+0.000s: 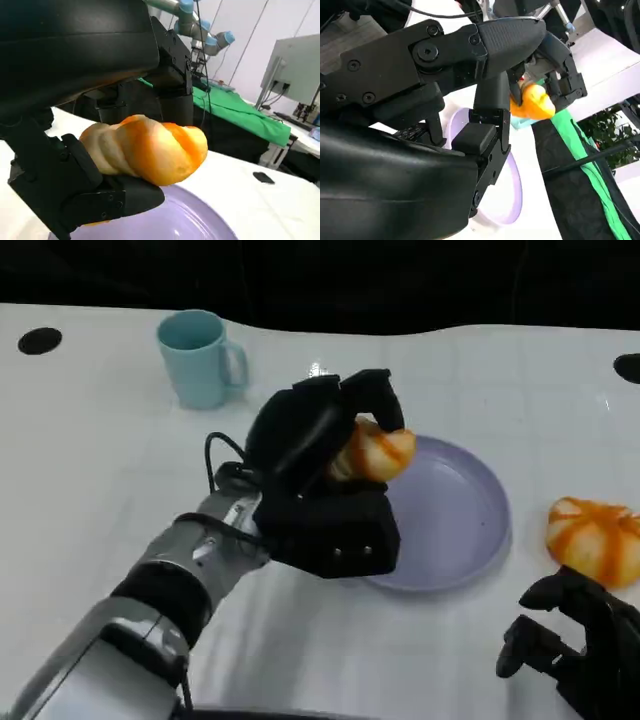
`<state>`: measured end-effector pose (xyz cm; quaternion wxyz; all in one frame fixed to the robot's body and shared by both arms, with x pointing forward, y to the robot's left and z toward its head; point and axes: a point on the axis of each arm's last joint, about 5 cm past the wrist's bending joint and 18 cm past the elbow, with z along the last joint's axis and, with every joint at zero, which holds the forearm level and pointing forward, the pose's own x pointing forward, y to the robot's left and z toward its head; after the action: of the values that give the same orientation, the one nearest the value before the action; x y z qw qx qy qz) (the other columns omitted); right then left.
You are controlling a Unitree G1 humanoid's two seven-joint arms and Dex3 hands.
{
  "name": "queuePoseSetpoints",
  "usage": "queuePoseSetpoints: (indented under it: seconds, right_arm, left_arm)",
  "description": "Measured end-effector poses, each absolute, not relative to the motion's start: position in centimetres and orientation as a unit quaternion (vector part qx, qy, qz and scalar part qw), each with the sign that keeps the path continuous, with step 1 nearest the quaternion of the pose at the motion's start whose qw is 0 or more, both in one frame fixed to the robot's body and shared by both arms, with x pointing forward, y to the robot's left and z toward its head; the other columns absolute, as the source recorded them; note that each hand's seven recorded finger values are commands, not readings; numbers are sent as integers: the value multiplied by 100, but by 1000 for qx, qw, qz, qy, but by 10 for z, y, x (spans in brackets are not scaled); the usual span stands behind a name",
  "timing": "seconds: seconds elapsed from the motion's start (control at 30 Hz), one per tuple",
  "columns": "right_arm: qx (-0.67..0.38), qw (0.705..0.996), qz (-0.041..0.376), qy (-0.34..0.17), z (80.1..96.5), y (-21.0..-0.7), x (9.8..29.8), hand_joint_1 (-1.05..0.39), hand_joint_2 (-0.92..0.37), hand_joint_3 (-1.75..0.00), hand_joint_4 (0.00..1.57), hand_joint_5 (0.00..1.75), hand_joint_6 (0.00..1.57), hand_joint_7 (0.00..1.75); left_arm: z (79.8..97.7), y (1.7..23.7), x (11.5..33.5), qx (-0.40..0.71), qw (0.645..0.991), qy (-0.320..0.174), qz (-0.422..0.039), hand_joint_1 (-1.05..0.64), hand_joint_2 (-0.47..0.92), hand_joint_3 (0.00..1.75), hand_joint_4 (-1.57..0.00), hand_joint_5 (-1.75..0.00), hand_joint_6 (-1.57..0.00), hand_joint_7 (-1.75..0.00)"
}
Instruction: Grasp the bread from the table and place it into the plate.
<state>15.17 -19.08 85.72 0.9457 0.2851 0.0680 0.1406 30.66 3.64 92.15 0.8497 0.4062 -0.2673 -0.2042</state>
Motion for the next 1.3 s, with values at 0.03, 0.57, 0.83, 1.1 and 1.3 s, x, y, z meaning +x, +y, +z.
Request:
queuePoseSetpoints:
  seconds: [0.03, 0.57, 0.83, 1.1, 1.3]
  right_arm:
    - [284, 946, 142, 67, 858, -190, 152, -53, -92, -18, 71, 157, 75, 113]
    - [285, 945, 149, 56, 858, -186, 151, -52, -92, -21, 72, 157, 76, 113]
    - [285, 945, 149, 54, 858, -186, 151, -51, -92, -21, 72, 155, 76, 113]
    - [285, 945, 149, 53, 858, -186, 151, -51, -92, -20, 72, 155, 75, 113]
    - [285, 945, 149, 53, 858, -186, 151, -52, -92, -20, 72, 155, 76, 112]
  left_arm:
    - [922, 34, 306, 406, 849, -269, -207, -24, 50, 132, -94, -175, -72, -175]
    - [924, 6, 303, 487, 793, -255, -262, -27, 80, 41, -73, -144, -68, -122]
    - [933, 1, 308, 539, 759, -193, -310, -43, 92, 29, -39, -78, -39, -30]
    - [938, 1, 312, 583, 712, -145, -363, -90, 92, 70, -1, -25, -9, -5]
    - [943, 2, 314, 592, 700, -127, -379, -104, 92, 83, 0, -7, -5, -3]
